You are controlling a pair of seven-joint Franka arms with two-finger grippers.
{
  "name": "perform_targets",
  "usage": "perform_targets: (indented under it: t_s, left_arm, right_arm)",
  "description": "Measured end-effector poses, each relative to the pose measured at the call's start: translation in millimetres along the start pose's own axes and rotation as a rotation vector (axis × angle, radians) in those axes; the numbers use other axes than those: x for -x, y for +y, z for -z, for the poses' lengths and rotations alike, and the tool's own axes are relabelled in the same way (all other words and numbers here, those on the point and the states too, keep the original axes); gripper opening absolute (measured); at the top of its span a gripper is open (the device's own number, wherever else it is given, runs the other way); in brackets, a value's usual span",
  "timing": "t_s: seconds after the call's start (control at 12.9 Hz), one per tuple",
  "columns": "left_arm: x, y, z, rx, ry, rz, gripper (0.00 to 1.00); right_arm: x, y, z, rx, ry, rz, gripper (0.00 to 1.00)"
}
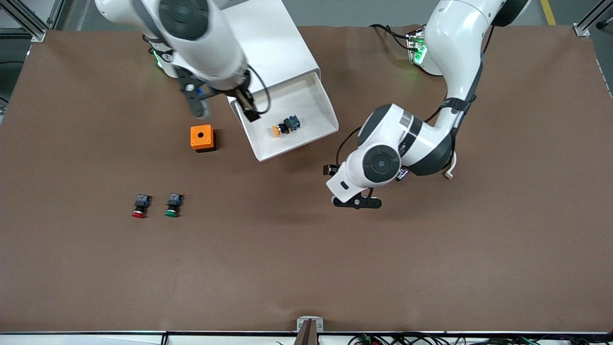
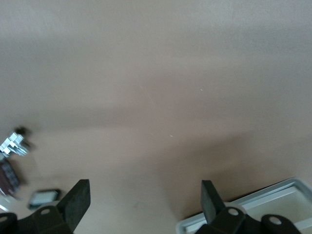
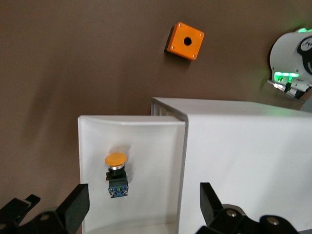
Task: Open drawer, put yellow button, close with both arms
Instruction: 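Withdraw the right gripper while the left gripper reaches the drawer front, then push the drawer shut into the cabinet with the left gripper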
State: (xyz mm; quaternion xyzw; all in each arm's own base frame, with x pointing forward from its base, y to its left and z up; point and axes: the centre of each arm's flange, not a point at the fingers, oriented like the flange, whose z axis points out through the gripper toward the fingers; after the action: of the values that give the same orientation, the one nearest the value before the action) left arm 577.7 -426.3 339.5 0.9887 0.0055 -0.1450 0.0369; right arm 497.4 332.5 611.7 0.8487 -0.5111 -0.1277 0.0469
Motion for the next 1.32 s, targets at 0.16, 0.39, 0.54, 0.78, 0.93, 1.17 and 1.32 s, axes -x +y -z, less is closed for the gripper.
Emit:
perform_targets:
  t_s: [0.16,0.39,0.54,0.78,0.93,1.17,1.32]
  left_arm:
    - [14.5,23.7,-7.9,0.011,0.001,0.111,1.00]
    - [38.8,61.1,-27.2,0.017,0.002,0.235,1.00]
    - [55.6,83.2,-36.8,0.026,-0.002,0.273,1.00]
    - [80.3,112.0,-43.2,0.050,-0.004,0.326,1.00]
    - [101.0,131.9,-49.4,0.049,-0.002,0.346,1.00]
    - [129.5,156.9,-57.2,0.059,-0.018,0.362,1.00]
    - [145.4,169.5,-60.0,0.063,-0.023,0.363,1.00]
  right_arm:
    - [-61.3,35.3,37.9,0.000,-0.022,0.143,1.00]
    - [-158.8,81.1,63.2,-0.011,-0.001,0.398,1.00]
    - [-217.6,109.2,63.5,-0.026,0.005,0.534,1.00]
    - [-292.3,140.5,47.9,-0.066,0.032,0.677,1.00]
    - [-334.5,150.6,28.1,-0.080,0.067,0.770,1.00]
    - [-382.2,162.9,10.3,-0.106,0.125,0.876,1.00]
    - [-391.5,165.0,14.4,-0.096,0.182,0.897,1.00]
